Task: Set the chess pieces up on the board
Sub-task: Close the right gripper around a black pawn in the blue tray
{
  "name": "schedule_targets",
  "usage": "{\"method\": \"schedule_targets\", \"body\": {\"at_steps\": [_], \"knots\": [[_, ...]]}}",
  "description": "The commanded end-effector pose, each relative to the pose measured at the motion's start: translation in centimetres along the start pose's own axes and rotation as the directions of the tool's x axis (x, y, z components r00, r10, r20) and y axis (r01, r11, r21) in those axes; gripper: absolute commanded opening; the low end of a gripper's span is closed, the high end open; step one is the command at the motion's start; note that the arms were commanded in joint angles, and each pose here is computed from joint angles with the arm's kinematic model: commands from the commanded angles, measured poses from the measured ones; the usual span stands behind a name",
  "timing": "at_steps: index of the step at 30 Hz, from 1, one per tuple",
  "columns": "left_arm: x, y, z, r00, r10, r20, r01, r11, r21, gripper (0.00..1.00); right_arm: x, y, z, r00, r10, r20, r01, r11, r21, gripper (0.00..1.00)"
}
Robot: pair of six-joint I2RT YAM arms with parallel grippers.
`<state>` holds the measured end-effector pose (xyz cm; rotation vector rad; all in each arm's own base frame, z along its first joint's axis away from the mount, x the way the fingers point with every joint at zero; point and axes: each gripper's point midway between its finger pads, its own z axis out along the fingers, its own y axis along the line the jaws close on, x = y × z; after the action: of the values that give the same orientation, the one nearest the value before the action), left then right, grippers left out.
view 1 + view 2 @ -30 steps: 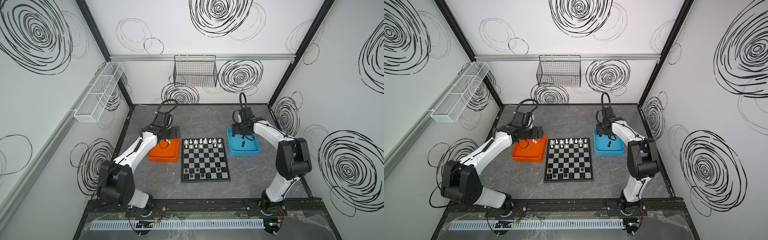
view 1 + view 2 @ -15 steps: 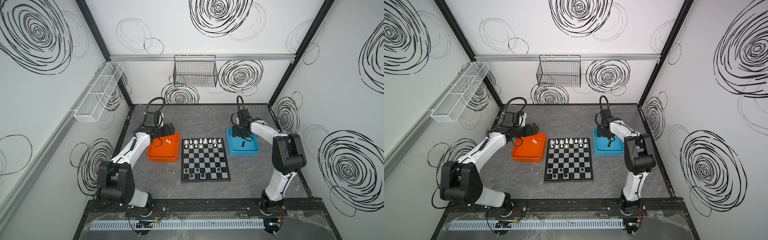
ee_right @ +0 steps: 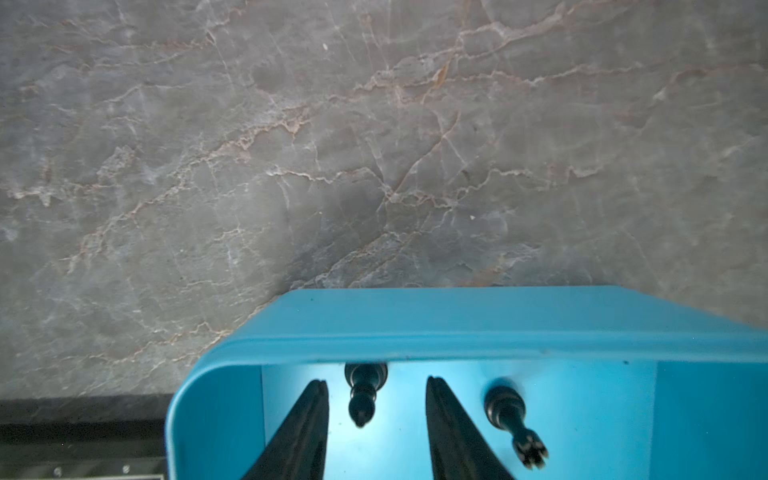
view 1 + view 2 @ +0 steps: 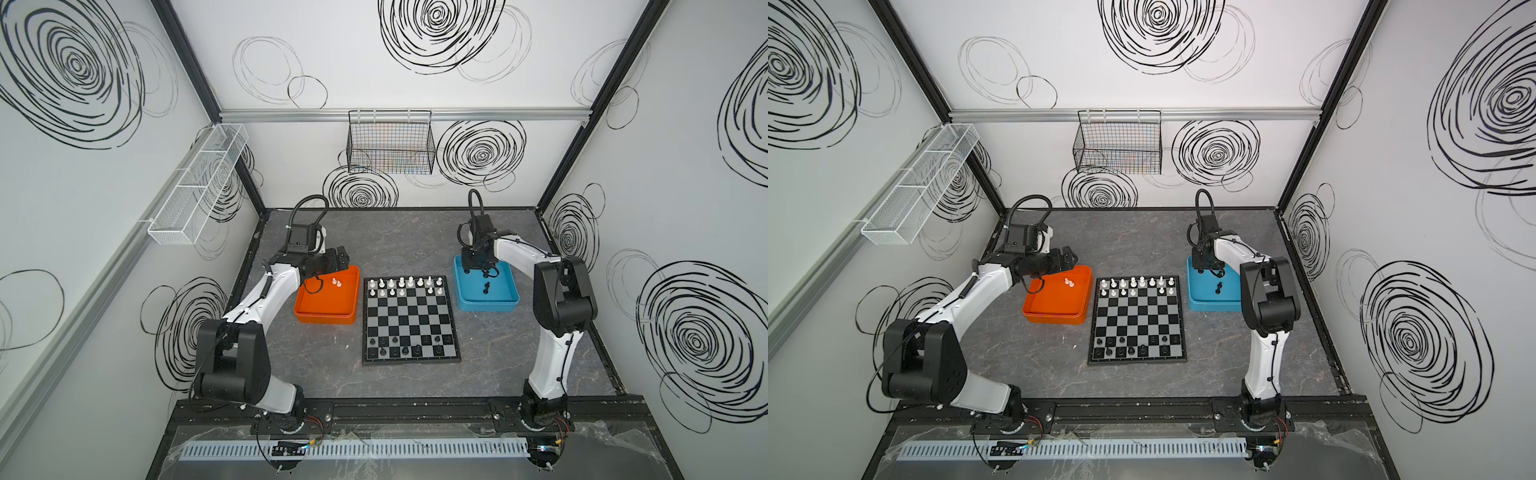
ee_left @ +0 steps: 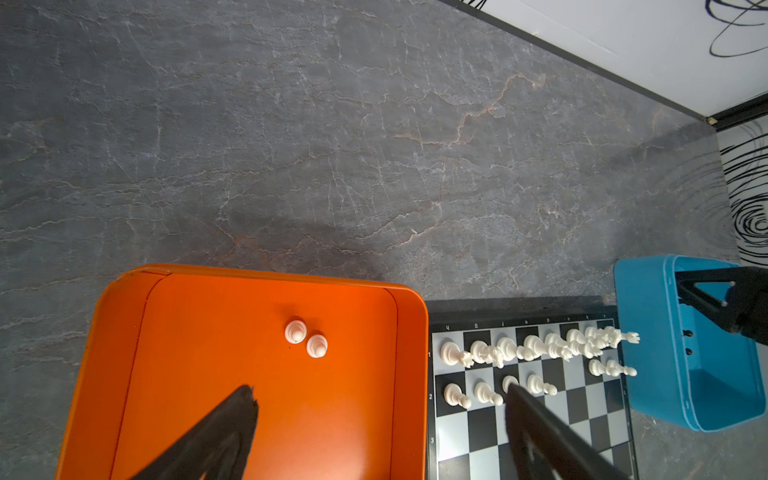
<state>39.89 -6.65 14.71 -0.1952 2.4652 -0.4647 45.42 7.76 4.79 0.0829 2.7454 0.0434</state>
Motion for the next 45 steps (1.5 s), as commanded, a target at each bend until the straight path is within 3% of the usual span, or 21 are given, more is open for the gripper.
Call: {"method": "schedule_targets", "body": {"at_steps": [1, 15, 28, 39, 45], "knots": [[-0.4, 0.2, 0.5, 1.000, -0.016, 0.017, 0.016, 1.000, 0.022, 0.96, -0.1, 0.3, 0.4, 1.000, 0.006, -0.015, -0.006, 1.000, 0.004, 0.40], [-0.4, 0.4, 0.7, 0.999, -0.032, 0.008, 0.032, 0.999, 0.035, 0.96, 0.5, 0.3, 1.2, 0.999, 0.013, -0.041, -0.013, 1.000, 0.005, 0.30], [-0.2, 0.3, 0.8, 0.999, -0.039, 0.002, 0.039, 0.998, 0.041, 0.96, 0.6, 0.2, -0.2, 1.000, 0.009, -0.027, -0.009, 1.000, 0.002, 0.14], [-0.1, 0.3, 0.8, 0.999, -0.042, -0.002, 0.042, 0.998, 0.040, 0.96, -0.4, 1.1, -6.7, 0.998, -0.041, 0.051, 0.042, 0.999, -0.009, 0.13], [0.2, 0.2, 1.0, 0.999, -0.039, -0.006, 0.039, 0.998, 0.039, 0.96, 2.4, 4.2, -11.1, 0.986, -0.152, 0.065, 0.154, 0.988, -0.026, 0.14]]}}
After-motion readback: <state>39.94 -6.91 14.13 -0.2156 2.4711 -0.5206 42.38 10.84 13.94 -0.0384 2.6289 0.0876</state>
